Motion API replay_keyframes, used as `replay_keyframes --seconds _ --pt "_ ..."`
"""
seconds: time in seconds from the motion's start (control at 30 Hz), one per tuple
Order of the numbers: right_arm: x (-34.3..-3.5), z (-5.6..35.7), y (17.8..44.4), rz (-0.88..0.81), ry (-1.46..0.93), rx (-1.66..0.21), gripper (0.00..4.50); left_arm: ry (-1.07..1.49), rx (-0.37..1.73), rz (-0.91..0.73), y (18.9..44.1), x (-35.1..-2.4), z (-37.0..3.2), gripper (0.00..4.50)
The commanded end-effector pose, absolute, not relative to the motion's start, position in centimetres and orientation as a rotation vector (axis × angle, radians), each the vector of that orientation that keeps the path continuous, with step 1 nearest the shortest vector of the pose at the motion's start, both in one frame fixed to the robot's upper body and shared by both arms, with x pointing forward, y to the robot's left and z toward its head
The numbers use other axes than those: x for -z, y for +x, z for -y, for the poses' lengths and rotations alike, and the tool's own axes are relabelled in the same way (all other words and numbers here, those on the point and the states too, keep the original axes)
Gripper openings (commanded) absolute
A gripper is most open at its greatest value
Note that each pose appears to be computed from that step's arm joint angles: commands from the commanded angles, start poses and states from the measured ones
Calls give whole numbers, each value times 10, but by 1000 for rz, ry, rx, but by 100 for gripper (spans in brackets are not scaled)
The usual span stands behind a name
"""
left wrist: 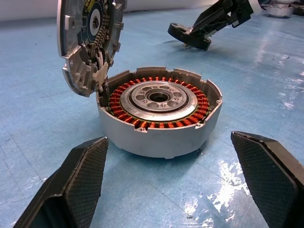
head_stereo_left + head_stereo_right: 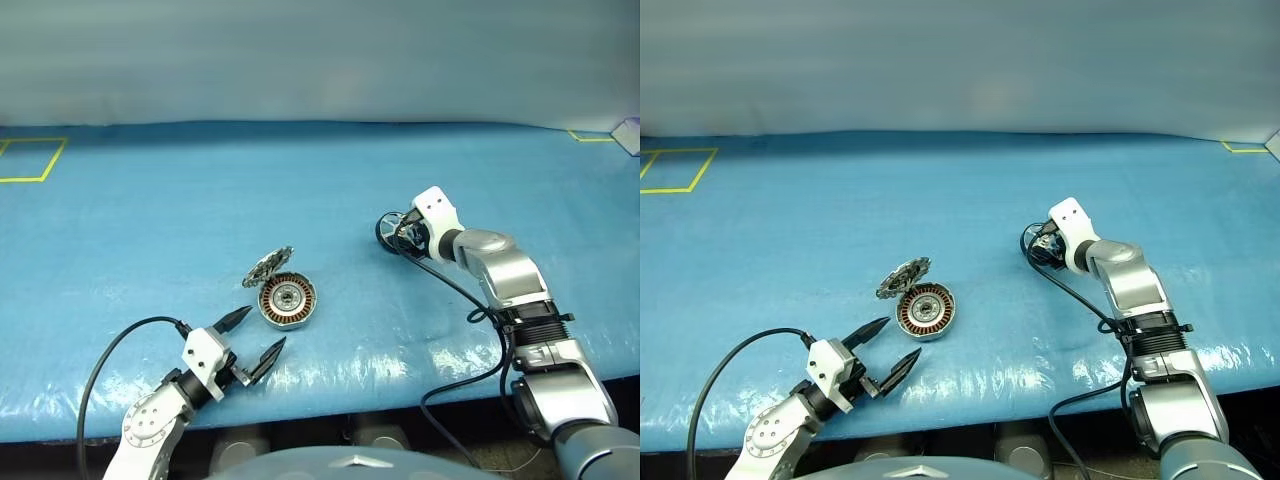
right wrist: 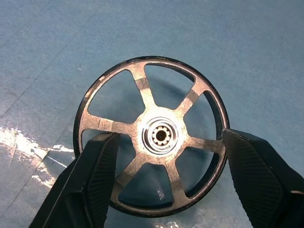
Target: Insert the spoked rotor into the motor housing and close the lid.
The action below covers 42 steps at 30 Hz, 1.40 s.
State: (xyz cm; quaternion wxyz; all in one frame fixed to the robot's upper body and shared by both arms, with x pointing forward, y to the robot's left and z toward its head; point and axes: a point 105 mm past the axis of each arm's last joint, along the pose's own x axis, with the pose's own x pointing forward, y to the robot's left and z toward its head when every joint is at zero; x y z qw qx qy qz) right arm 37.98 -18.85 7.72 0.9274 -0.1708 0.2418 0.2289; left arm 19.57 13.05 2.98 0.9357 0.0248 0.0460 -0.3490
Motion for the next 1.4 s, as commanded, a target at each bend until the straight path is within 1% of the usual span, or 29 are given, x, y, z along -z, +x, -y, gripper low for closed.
replay_keyframes --seconds 0.03,0.13,0.37,0.4,0.43,0.5,0.57,0.77,0.9,1.0,1.07,1.17,1.23,1.33,1.4 --pt "-88 187 385 -447 -398 -482 361 54 720 -64 196 -36 -127 450" --pt "-93 186 387 -420 -416 -483 361 55 716 -67 196 -35 -127 450" --pt "-94 179 383 -413 -439 -537 361 54 712 -69 197 -34 -126 450" --pt "-94 179 382 -415 -439 -542 324 54 713 -68 197 -34 -126 450" --pt "-94 178 382 -418 -440 -545 304 53 713 -68 197 -34 -125 450" --pt "-91 179 381 -431 -436 -545 237 53 714 -67 197 -35 -125 450" --pt "-89 179 380 -448 -425 -546 181 53 714 -65 197 -35 -125 450" --pt "-89 180 376 -446 -362 -522 178 58 709 -64 198 -35 -125 450" --pt "-109 175 368 -356 -405 -506 178 63 704 -62 198 -36 -126 450" --pt "-134 159 348 -264 -510 -572 178 69 702 -63 198 -36 -127 450" --pt "-143 145 331 -240 -546 -653 178 76 700 -63 198 -36 -129 450" --pt "-146 126 304 -233 -572 -785 178 86 697 -60 199 -37 -131 450" --pt "-146 108 281 -218 -575 -917 178 90 698 -60 199 -38 -132 450" --pt "-146 79 241 -212 -497 -1151 178 96 699 -60 200 -39 -134 450" --pt "-145 68 229 -203 -473 -1213 178 100 700 -60 200 -39 -135 450"
